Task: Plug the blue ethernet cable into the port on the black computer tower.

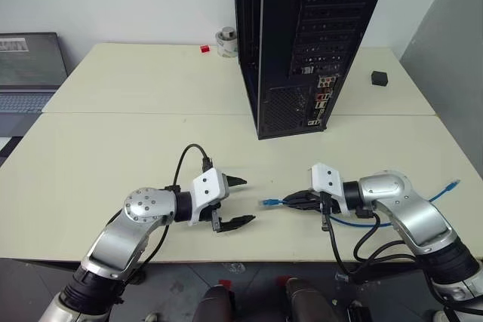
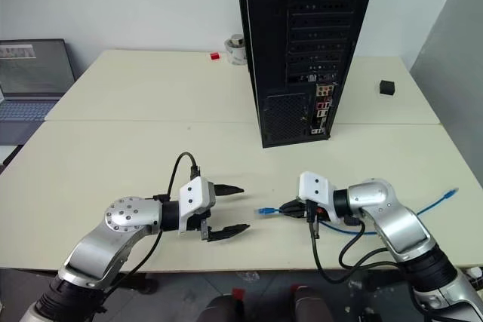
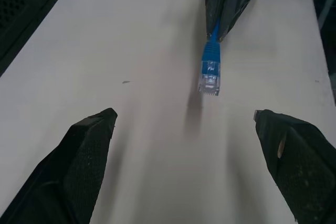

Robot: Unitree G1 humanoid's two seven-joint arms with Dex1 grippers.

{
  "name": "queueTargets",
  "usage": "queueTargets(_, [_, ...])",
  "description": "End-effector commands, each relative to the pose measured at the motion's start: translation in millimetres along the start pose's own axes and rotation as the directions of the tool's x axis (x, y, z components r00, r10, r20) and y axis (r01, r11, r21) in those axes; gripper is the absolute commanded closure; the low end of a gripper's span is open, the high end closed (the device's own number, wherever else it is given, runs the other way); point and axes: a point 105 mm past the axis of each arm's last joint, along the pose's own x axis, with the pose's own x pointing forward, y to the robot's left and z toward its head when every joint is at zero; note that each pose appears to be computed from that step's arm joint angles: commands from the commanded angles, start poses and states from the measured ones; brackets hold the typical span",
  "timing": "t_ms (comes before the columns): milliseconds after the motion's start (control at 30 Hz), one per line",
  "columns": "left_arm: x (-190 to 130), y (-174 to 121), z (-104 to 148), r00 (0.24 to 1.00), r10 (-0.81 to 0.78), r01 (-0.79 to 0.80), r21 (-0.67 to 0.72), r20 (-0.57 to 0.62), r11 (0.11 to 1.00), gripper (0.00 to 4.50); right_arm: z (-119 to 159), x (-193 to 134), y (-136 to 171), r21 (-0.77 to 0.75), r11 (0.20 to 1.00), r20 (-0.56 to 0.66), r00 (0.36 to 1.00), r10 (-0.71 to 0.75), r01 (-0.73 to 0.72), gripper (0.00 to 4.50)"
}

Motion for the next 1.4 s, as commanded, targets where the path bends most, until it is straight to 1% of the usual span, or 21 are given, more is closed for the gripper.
queueTargets(33, [4,-5,8,0.998,-0.056,0.055,0.043,0.024,0.998,0.38,9,0,0,-0.044,0.999,0.003,1.0,0.01,-0.009,4.5])
queueTargets(133, [8,-7,4,0.998,-0.067,0.066,0.05,0.01,0.997,0.89,10,1,-1,-0.047,0.999,0.003,1.0,0.01,-0.01,4.5])
queueTargets(300, [13,-9,2,0.997,-0.075,0.074,0.051,0.004,0.996,1.97,11,3,-1,-0.048,0.999,0.007,1.0,0.011,-0.011,4.5])
queueTargets(367, [15,-8,2,0.998,-0.065,0.064,0.053,0.009,0.997,2.29,12,4,-1,-0.048,0.999,0.009,1.0,0.014,-0.014,4.5])
queueTargets(433, [16,-7,2,0.998,-0.059,0.059,0.053,0.011,0.997,2.73,12,4,0,-0.051,0.999,0.009,1.0,0.017,-0.017,4.5])
queueTargets(467, [17,-8,3,0.998,-0.06,0.059,0.047,0.017,0.997,3.04,13,4,0,-0.052,0.998,0.009,1.0,0.019,-0.019,4.5])
queueTargets(667, [19,-9,4,0.998,-0.063,0.062,0.041,0.028,0.997,4.23,12,5,0,-0.057,0.998,0.005,1.0,0.024,-0.024,4.5])
queueTargets(967, [20,-10,3,0.998,-0.051,0.05,0.043,0.032,0.998,4.24,12,5,0,-0.058,0.998,0.009,1.0,0.03,-0.029,4.5])
queueTargets(1033, [19,-11,4,0.998,-0.051,0.05,0.037,0.044,0.998,4.24,13,4,-1,-0.059,0.998,0.014,0.999,0.031,-0.03,4.03])
queueTargets(1067, [18,-12,4,0.997,-0.054,0.052,0.04,0.047,0.998,4.24,14,4,0,-0.059,0.998,0.016,0.999,0.035,-0.034,3.94])
queueTargets(1133, [17,-13,6,0.997,-0.054,0.052,0.043,0.058,0.998,4.24,16,1,-1,-0.06,0.997,0.022,0.999,0.04,-0.039,3.49])
queueTargets(1167, [17,-13,7,0.997,-0.048,0.045,0.049,0.067,0.998,4.24,19,-2,-2,-0.059,0.997,0.026,0.999,0.041,-0.039,3.34])
queueTargets(1200, [16,-12,9,0.996,-0.042,0.038,0.056,0.075,0.998,4.24,20,-5,-3,-0.058,0.998,0.028,0.999,0.041,-0.04,3.05])
queueTargets(1267, [15,-11,12,0.995,-0.025,0.019,0.069,0.096,0.997,4.24,24,-15,-5,-0.05,0.998,0.03,0.999,0.041,-0.04,2.65])
queueTargets(1300, [14,-10,14,0.994,-0.007,-0.002,0.085,0.106,0.996,4.24,27,-21,-6,-0.04,0.999,0.035,0.999,0.038,-0.036,2.48])
queueTargets(1333, [13,-8,15,0.993,0.013,-0.024,0.104,0.115,0.994,4.24,28,-25,-7,-0.032,0.999,0.042,0.999,0.027,-0.026,2.2])
queueTargets(1400, [13,-4,17,0.989,0.062,-0.083,0.167,0.132,0.982,4.24,34,-32,-12,0.01,1.0,0.079,0.997,-0.011,0.01,1.88])
